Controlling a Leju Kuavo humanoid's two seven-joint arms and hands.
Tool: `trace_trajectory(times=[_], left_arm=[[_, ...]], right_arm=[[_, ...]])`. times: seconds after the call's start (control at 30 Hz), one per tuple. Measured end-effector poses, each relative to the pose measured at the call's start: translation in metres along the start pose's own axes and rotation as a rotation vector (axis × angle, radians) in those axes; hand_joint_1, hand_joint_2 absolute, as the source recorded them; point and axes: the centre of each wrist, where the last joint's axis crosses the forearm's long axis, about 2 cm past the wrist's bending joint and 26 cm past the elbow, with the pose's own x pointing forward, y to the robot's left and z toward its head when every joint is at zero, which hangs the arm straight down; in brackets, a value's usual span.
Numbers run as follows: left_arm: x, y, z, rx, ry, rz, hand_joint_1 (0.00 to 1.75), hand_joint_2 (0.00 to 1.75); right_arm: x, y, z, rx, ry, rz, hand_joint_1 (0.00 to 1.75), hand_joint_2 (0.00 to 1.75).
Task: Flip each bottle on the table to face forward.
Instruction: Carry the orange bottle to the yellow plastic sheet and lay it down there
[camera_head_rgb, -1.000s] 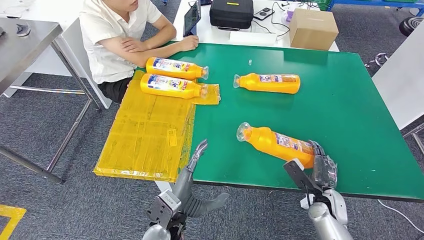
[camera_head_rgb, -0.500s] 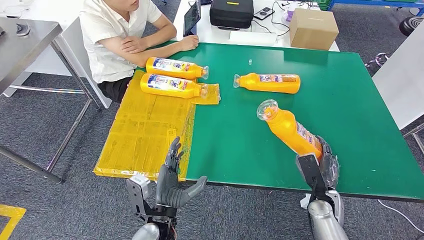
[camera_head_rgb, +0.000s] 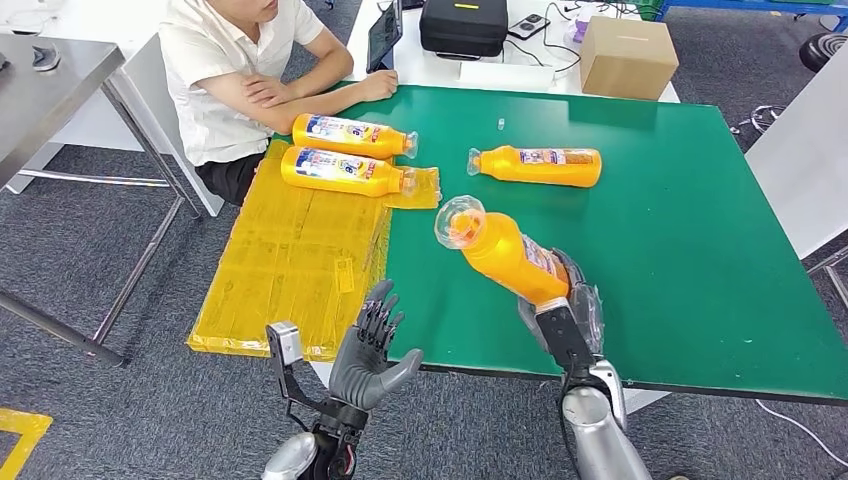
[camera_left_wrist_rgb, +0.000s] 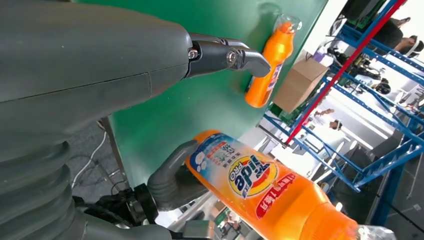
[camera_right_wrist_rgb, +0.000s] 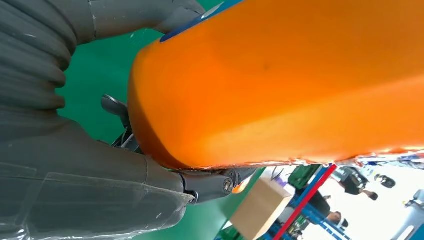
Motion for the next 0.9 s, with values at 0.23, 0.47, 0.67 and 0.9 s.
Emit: trace_trajectory(times=[0.23, 0.47, 0.67, 0.9], left_arm=[[0.004, -0.008, -0.009, -0.063, -0.037, 0.017, 0.00, 1.75], [0.013, -0.022, -0.020, -0.103, -0.116, -0.045, 0.00, 1.75], [0.015, -0.029, -0.025, -0.113, -0.120, -0.060, 0.00, 1.75], [0.019, -0.034, -0.032, -0.105, -0.140, -0.074, 0.00, 1.75]], right_arm=[[0.011, 0.016, 0.001, 0.064, -0.048, 0.005, 1.73, 1.75], [0.021, 0.035, 0.005, 0.122, -0.061, 0.002, 1.70, 1.75], [0.032, 0.052, 0.007, 0.169, -0.096, 0.000, 1.65, 1.75], [0.043, 0.067, 0.006, 0.210, -0.110, -0.021, 1.64, 1.75]])
